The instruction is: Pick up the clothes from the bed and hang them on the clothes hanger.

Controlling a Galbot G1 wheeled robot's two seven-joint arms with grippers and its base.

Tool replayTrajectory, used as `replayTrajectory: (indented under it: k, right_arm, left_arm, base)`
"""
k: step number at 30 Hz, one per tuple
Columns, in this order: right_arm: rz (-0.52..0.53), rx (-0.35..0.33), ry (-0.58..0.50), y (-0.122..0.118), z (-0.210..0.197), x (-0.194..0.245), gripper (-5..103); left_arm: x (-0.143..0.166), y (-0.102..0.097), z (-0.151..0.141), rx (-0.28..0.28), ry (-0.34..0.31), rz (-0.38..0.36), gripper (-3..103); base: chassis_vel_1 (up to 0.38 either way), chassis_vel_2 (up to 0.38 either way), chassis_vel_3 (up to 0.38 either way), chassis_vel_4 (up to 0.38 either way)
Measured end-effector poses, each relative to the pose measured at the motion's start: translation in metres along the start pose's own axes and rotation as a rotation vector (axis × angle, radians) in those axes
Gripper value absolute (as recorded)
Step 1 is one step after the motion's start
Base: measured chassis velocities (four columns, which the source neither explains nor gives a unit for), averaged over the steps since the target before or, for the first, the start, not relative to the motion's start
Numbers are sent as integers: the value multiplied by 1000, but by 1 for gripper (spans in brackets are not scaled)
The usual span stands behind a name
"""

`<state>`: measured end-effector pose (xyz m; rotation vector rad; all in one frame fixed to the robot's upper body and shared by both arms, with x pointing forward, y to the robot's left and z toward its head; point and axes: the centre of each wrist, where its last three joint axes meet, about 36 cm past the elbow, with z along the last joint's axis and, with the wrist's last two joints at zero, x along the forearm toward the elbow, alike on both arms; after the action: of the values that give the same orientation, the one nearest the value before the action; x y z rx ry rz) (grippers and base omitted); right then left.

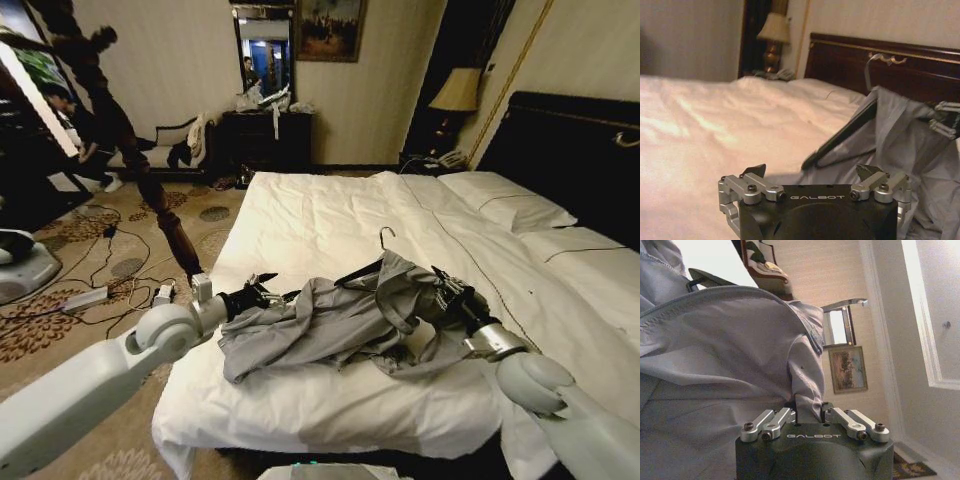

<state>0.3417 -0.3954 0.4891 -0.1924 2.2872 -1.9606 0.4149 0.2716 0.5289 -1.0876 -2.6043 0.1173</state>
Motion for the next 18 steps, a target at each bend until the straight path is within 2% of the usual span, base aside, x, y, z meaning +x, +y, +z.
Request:
replayTrajectory:
  k: [2,5,7,10,11,14,18]
  right_arm:
    - [2,-12,3,0,0,1,19]
    - [6,-63,12,-1,0,4,19]
    - [9,-78,14,-1,0,4,19]
    - [29,-126,13,-5,-3,3,19]
    - [29,-126,13,-5,-3,3,19]
    - [44,-146,-2,-12,-9,2,19]
    - [40,-145,-10,-13,-11,3,19]
  left_arm:
    - [-1,0,7,18,8,-6,100]
    - [-5,1,34,61,43,-32,100]
    - [-6,1,40,67,53,-38,100]
    - [-12,-2,73,86,106,-49,100]
    - [-12,-2,73,86,106,-49,100]
    - [-18,-8,99,107,136,-45,100]
    - [-28,-9,110,133,137,-42,100]
  base:
    - [0,0,0,0]
    - [0,0,0,0]
    - [0,0,0,0]
    - [0,0,0,0]
    - [0,0,0,0]
    - [0,0,0,0]
    - [0,0,0,0]
